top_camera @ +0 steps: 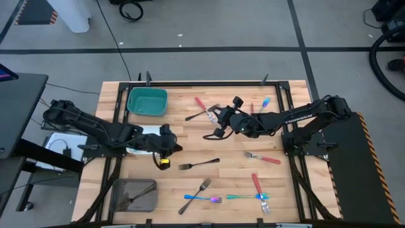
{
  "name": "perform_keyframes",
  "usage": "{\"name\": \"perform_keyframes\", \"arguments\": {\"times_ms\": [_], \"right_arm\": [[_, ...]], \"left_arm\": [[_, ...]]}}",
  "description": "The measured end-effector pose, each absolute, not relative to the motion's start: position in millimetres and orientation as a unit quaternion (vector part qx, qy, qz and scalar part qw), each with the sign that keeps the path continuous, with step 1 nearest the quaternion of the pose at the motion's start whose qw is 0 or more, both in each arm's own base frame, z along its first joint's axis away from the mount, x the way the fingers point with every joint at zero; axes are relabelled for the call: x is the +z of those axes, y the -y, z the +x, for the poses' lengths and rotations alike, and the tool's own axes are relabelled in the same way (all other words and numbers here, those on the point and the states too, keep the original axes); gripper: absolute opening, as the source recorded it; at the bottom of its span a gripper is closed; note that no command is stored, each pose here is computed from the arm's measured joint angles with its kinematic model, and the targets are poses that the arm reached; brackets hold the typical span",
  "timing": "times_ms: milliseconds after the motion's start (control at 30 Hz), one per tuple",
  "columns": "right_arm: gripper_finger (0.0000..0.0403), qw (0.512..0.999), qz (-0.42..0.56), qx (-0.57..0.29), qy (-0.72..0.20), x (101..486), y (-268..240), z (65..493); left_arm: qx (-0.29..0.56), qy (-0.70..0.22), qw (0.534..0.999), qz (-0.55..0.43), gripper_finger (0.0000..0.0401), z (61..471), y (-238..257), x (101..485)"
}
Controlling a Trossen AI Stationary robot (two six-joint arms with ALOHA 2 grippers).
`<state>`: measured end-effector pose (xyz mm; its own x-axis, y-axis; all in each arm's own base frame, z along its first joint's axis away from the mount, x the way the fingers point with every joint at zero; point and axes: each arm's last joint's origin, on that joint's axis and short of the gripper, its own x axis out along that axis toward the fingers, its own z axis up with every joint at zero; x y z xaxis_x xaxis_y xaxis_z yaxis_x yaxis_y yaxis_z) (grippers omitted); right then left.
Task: Sort silverware by color (type)
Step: Put the pink fork into the green bin
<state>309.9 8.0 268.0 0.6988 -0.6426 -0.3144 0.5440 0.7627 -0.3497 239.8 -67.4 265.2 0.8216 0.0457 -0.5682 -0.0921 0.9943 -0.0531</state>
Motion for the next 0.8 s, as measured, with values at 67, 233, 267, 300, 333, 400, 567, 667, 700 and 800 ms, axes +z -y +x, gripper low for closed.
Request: {"name": "perform_keyframes", "arguments": {"times_ms": [67,233,267,300,333,400,567,667,700,800], "right_arm": [[0.0082,0.915,-0.114,-0.322,-0.214,267.4,-9.9,309.5],[0.0082,0.914,-0.113,-0.319,-0.222,265.5,-13.6,308.3],[0.0082,0.914,-0.114,-0.318,-0.223,265.4,-14.5,308.1],[0.0082,0.915,-0.115,-0.318,-0.222,265.3,-15.3,308.1],[0.0082,0.915,-0.115,-0.317,-0.223,265.2,-16.0,308.0],[0.0082,0.914,-0.117,-0.317,-0.224,265.0,-17.0,307.7],[0.0082,0.914,-0.117,-0.316,-0.224,265.0,-17.0,307.7],[0.0082,0.913,-0.117,-0.317,-0.227,264.6,-15.1,307.7],[0.0082,0.913,-0.117,-0.318,-0.227,264.5,-14.5,307.7],[0.0082,0.911,-0.116,-0.323,-0.229,264.4,-11.0,307.8]], "left_arm": [[0.027,-0.302,0.953,-0.017,0.0039,246.7,69.0,258.7],[0.025,-0.287,0.957,0.022,0.0039,267.8,70.6,246.1],[0.029,-0.286,0.957,0.02,0.0039,270.8,69.1,243.9],[0.034,-0.287,0.957,0.017,0.0039,272.9,66.7,242.1],[0.041,-0.28,0.959,0.012,0.0039,276.8,63.4,241.2],[0.057,-0.277,0.959,0.009,0.0039,281.0,54.4,240.1],[0.119,-0.28,0.953,-0.002,0.0039,286.5,16.7,238.7],[0.159,-0.282,0.946,-0.002,0.0039,286.7,-9.0,238.7],[0.171,-0.282,0.944,-0.003,0.0039,286.4,-16.6,238.7],[0.197,-0.287,0.937,0.011,0.0039,284.4,-37.2,238.8]]}}
